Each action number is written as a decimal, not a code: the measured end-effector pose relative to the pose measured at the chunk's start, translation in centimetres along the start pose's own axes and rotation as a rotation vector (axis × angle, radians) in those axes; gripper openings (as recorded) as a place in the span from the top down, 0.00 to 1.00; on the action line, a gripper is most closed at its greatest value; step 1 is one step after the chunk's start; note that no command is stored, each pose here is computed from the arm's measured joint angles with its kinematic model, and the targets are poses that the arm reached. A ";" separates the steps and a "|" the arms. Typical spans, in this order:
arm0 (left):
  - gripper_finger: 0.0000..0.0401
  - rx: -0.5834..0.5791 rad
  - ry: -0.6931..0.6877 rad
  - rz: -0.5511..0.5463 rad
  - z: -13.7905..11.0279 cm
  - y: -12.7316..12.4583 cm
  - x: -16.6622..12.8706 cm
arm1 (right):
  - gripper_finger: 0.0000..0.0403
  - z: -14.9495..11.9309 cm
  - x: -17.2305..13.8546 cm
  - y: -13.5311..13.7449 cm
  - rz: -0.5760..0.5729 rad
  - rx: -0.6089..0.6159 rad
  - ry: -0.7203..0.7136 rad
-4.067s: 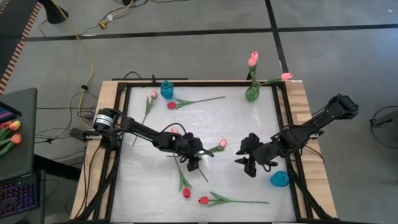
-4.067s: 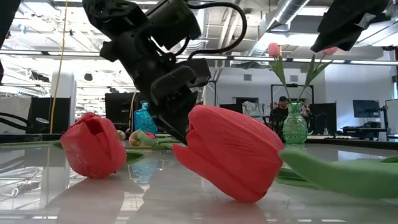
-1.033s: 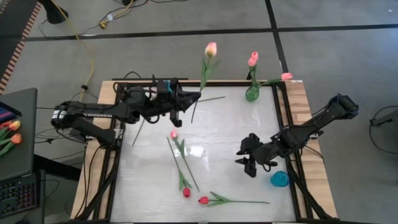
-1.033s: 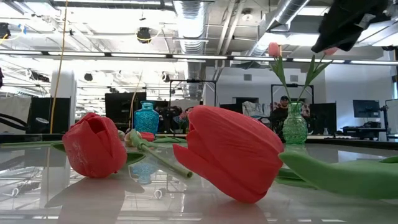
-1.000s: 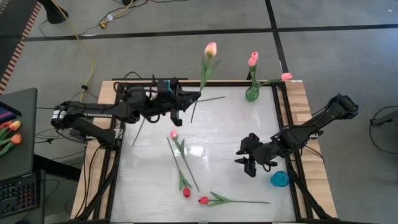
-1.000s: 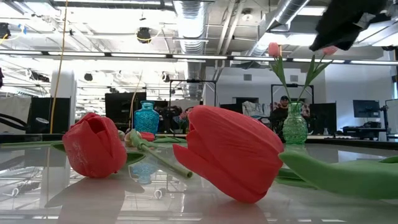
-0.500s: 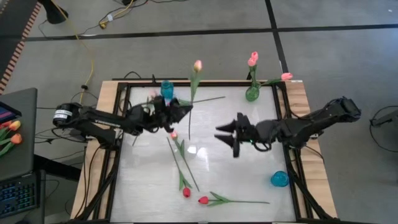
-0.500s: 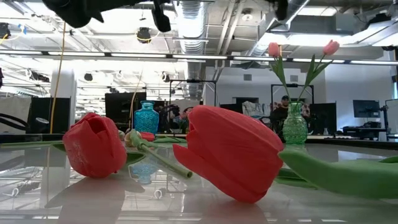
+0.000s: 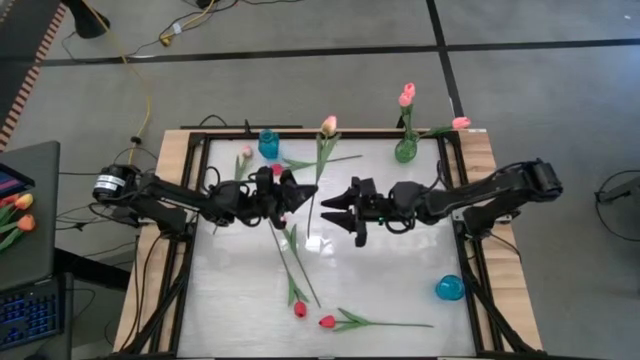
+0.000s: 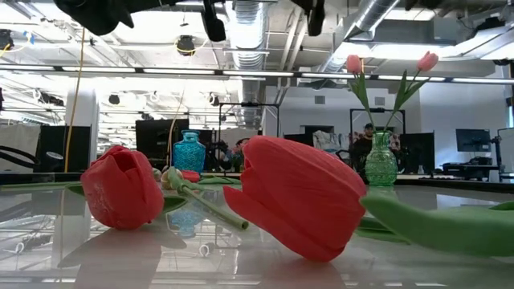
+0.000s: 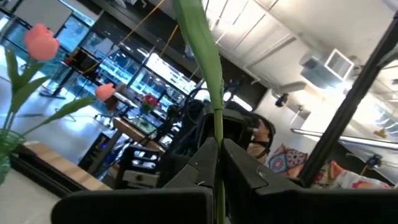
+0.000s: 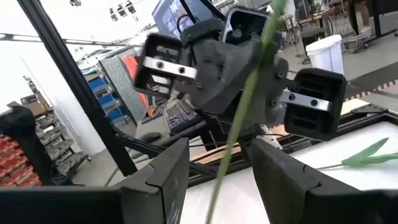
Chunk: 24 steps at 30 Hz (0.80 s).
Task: Sort flowers into vase by color
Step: Put the bottom right light pink flower into the top blue vase
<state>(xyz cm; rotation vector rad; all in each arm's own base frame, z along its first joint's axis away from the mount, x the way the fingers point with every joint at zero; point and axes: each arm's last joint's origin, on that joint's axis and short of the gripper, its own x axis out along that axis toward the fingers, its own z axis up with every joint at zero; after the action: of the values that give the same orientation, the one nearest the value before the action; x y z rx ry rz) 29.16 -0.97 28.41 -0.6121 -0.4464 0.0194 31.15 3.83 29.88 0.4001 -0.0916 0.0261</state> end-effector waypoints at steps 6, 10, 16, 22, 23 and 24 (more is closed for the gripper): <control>1.00 -0.011 0.029 0.012 -0.3 0.1 0.0 | 0.51 -1.1 0.9 -0.6 -0.010 -0.005 -0.001; 1.00 -0.013 0.041 0.017 -0.4 0.2 0.0 | 0.51 -1.6 1.2 -0.7 -0.015 -0.006 0.011; 1.00 -0.009 0.068 0.036 -0.7 0.4 0.0 | 0.51 -1.5 1.2 -0.8 -0.022 -0.006 -0.001; 1.00 -0.012 0.074 0.048 -0.7 0.4 0.0 | 0.51 -1.1 1.2 -1.2 -0.056 -0.004 -0.038; 1.00 -0.012 0.072 0.049 -0.7 0.4 0.0 | 0.51 -1.0 1.2 -1.3 -0.061 -0.004 -0.040; 1.00 -0.012 0.070 0.051 -0.7 0.4 0.0 | 0.51 -0.9 1.2 -1.4 -0.063 -0.005 -0.043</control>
<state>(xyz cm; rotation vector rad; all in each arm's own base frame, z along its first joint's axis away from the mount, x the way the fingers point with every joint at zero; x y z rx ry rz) 29.47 -1.01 27.61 -0.6340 -0.3629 0.0437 32.52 2.90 28.58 0.3989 -0.1208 -0.0451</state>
